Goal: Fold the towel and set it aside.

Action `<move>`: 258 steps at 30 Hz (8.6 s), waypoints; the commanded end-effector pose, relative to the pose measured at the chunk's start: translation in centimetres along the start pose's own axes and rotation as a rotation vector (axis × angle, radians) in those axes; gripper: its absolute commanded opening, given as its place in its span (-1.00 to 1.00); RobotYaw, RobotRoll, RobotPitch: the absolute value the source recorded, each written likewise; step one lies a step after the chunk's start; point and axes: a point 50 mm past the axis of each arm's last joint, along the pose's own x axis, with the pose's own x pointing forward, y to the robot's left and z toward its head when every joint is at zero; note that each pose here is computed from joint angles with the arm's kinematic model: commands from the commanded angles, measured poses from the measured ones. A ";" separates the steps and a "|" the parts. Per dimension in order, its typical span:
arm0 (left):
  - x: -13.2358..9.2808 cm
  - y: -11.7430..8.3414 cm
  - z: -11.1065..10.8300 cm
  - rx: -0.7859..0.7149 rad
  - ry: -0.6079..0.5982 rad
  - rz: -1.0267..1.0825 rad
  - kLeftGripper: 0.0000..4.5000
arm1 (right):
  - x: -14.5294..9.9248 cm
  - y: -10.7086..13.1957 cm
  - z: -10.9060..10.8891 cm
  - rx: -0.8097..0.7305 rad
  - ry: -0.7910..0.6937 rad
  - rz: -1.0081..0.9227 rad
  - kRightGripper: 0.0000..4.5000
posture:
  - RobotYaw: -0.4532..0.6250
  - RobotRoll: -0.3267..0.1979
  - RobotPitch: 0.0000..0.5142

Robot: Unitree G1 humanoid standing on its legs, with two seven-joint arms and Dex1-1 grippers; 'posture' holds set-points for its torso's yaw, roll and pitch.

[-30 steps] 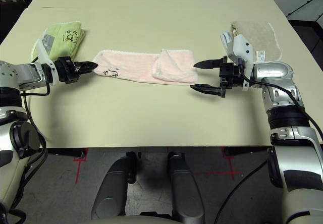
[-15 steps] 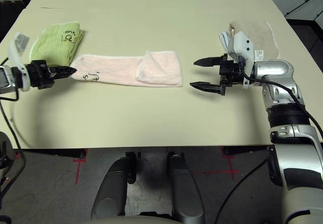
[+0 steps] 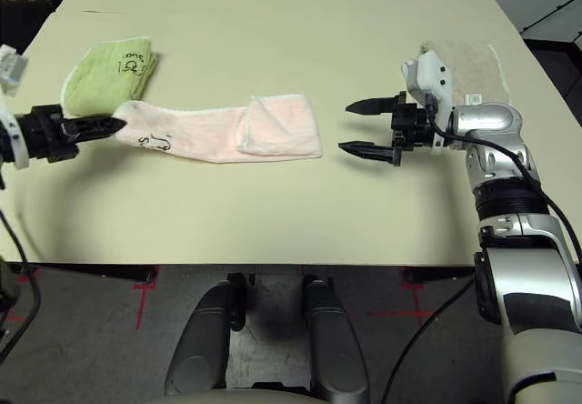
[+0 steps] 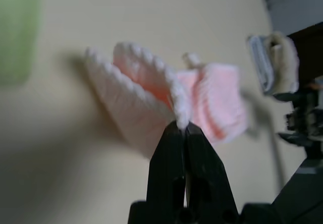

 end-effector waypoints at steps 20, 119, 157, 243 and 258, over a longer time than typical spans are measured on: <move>11.6 -10.6 -0.9 0.271 0.198 -0.411 -0.98 | -1.3 0.6 -0.7 0.016 0.002 -0.088 1.00 | -0.01 0.25 -0.19; 11.5 -1.7 -3.5 1.044 -0.014 -0.662 -0.77 | 4.1 -0.9 2.3 0.014 -0.205 0.010 -1.00 | -0.03 0.25 -0.17; 14.8 1.9 -6.5 0.950 0.221 -0.379 -0.98 | 9.1 2.2 -4.0 0.221 -0.050 -0.038 -1.00 | -0.01 0.25 -0.07; 11.7 -1.2 0.6 0.976 0.014 -0.488 -0.91 | 2.8 -2.4 3.9 0.103 -0.275 -0.108 -0.90 | -0.02 0.25 -0.14; 10.6 0.5 -1.4 0.953 0.059 -0.501 0.98 | -3.5 0.7 -1.5 0.041 0.048 -0.150 0.99 | -0.06 0.25 -0.15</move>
